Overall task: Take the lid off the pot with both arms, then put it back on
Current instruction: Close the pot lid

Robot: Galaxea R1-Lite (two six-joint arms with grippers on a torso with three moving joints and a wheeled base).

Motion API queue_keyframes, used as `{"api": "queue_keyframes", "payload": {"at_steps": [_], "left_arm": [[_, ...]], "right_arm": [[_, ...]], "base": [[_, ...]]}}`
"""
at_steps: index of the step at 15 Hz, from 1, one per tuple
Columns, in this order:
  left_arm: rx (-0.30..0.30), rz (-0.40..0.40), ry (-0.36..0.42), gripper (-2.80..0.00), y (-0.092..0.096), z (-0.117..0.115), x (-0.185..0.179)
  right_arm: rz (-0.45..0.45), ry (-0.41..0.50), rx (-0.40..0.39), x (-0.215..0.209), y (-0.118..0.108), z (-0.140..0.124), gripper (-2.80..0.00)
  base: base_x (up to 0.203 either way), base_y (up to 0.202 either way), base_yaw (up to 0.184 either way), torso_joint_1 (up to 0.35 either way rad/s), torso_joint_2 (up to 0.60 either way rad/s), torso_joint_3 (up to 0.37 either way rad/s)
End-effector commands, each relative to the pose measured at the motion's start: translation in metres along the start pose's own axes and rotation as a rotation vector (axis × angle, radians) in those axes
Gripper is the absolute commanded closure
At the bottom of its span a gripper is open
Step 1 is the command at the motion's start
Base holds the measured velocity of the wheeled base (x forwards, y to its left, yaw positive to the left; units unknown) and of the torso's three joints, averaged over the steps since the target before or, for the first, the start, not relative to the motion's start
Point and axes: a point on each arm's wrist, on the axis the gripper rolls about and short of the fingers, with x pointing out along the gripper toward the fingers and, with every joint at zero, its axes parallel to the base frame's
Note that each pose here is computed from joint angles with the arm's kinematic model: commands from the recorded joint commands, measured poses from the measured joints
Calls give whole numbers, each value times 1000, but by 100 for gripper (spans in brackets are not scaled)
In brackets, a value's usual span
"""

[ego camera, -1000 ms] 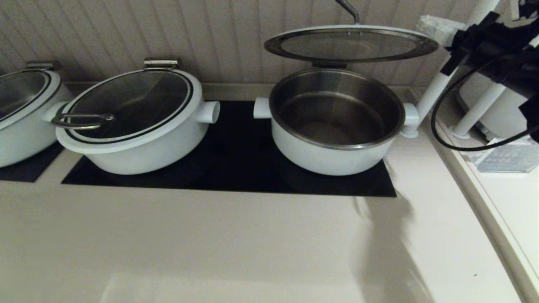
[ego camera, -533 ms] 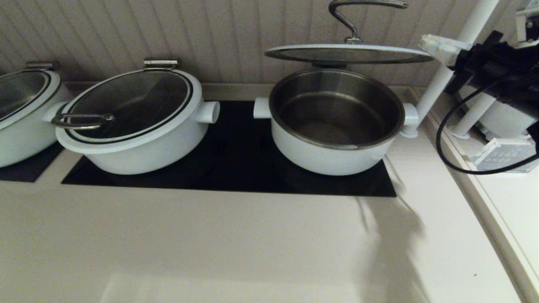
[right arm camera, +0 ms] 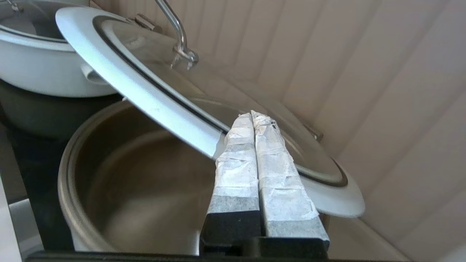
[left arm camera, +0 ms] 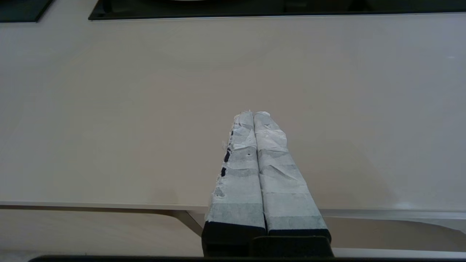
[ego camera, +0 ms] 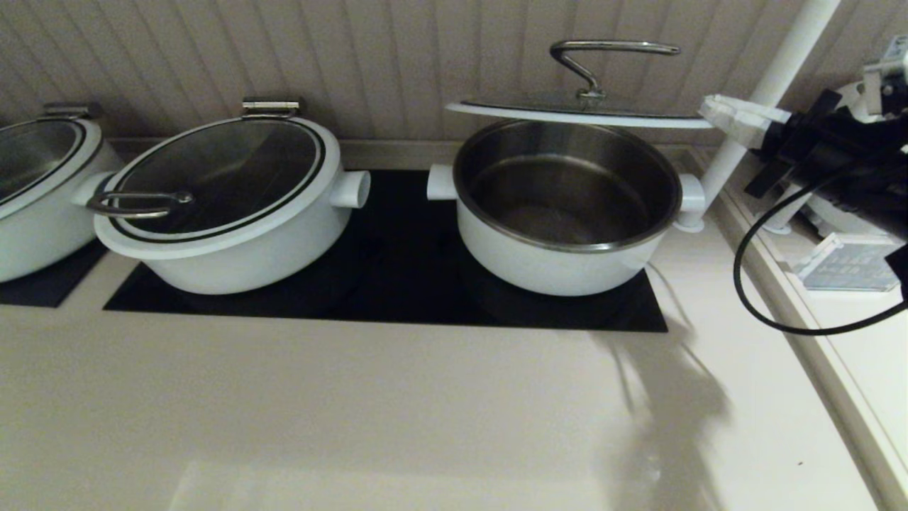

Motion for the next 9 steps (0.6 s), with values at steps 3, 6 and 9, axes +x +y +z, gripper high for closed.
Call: {"api": "queue_keyframes", "payload": {"at_steps": [3, 6, 9], "left_arm": [[-1, 0, -1, 0, 0, 0, 0], [-1, 0, -1, 0, 0, 0, 0], [-1, 0, -1, 0, 0, 0, 0]], "right_arm": [[9, 15, 13, -5, 7, -11, 0], [20, 23, 28, -8, 16, -17, 0], [24, 33, 35, -12, 22, -21, 0]], "base": [[0, 0, 0, 0, 0, 0], [0, 0, 0, 0, 0, 0], [0, 0, 0, 0, 0, 0]]}}
